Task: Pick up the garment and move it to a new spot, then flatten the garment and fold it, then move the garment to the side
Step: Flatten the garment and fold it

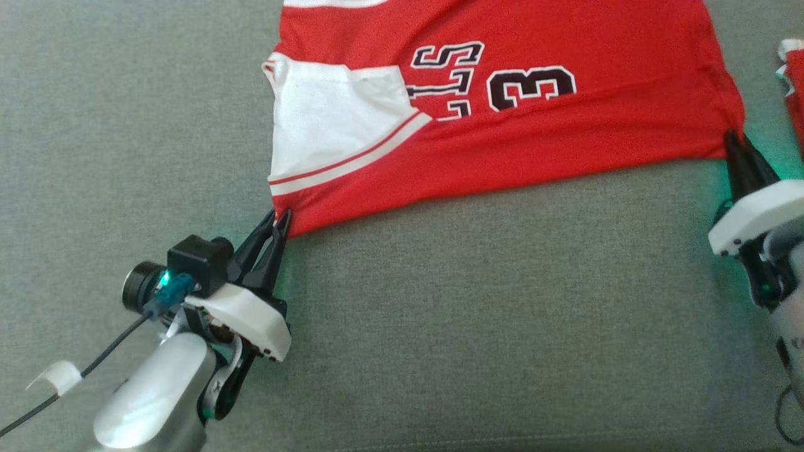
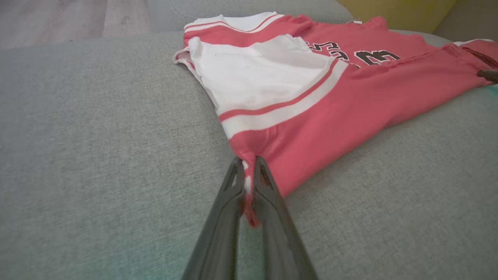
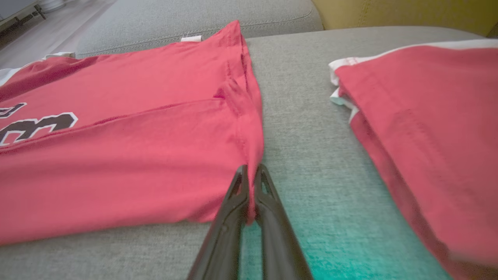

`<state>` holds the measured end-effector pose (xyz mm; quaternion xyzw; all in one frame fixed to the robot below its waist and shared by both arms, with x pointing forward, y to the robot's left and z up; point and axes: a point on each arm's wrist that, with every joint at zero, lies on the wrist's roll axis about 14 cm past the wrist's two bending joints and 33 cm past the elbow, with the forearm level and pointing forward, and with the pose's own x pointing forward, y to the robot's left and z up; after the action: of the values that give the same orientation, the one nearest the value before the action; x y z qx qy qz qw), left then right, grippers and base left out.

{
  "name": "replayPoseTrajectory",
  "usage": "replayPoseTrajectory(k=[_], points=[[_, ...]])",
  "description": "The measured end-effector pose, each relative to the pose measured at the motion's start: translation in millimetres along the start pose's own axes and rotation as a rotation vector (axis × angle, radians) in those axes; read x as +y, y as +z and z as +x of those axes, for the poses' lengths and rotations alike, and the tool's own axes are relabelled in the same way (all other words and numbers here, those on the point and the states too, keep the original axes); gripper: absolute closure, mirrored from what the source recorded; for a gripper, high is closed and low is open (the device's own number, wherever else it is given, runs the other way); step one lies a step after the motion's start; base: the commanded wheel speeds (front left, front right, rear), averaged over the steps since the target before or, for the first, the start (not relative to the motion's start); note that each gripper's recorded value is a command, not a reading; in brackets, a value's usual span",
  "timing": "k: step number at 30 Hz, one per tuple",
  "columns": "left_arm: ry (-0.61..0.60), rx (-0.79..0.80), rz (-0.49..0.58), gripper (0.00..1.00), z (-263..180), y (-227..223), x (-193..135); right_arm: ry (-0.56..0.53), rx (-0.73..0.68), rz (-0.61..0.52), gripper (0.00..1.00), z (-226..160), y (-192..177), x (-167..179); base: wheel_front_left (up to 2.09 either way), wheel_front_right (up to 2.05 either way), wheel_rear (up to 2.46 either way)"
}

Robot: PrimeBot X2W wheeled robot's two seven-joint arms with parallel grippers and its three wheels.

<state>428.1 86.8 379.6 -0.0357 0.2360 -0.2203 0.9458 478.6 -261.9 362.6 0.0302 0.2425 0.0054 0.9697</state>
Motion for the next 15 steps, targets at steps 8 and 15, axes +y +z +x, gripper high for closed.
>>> replayPoseTrajectory(k=[8, 15], points=[[-0.011, -0.017, 0.019, 1.0, -26.7, 1.9, -10.1, 0.004, 0.015, -0.015, 1.0, -42.6, -23.6, -10.7, 0.0, 0.0, 0.0], [-0.019, 0.042, -0.022, 1.0, -62.6, -29.1, -28.5, -0.008, 0.028, 0.003, 1.0, -78.5, -47.0, -18.2, 0.0, 0.0, 0.0]])
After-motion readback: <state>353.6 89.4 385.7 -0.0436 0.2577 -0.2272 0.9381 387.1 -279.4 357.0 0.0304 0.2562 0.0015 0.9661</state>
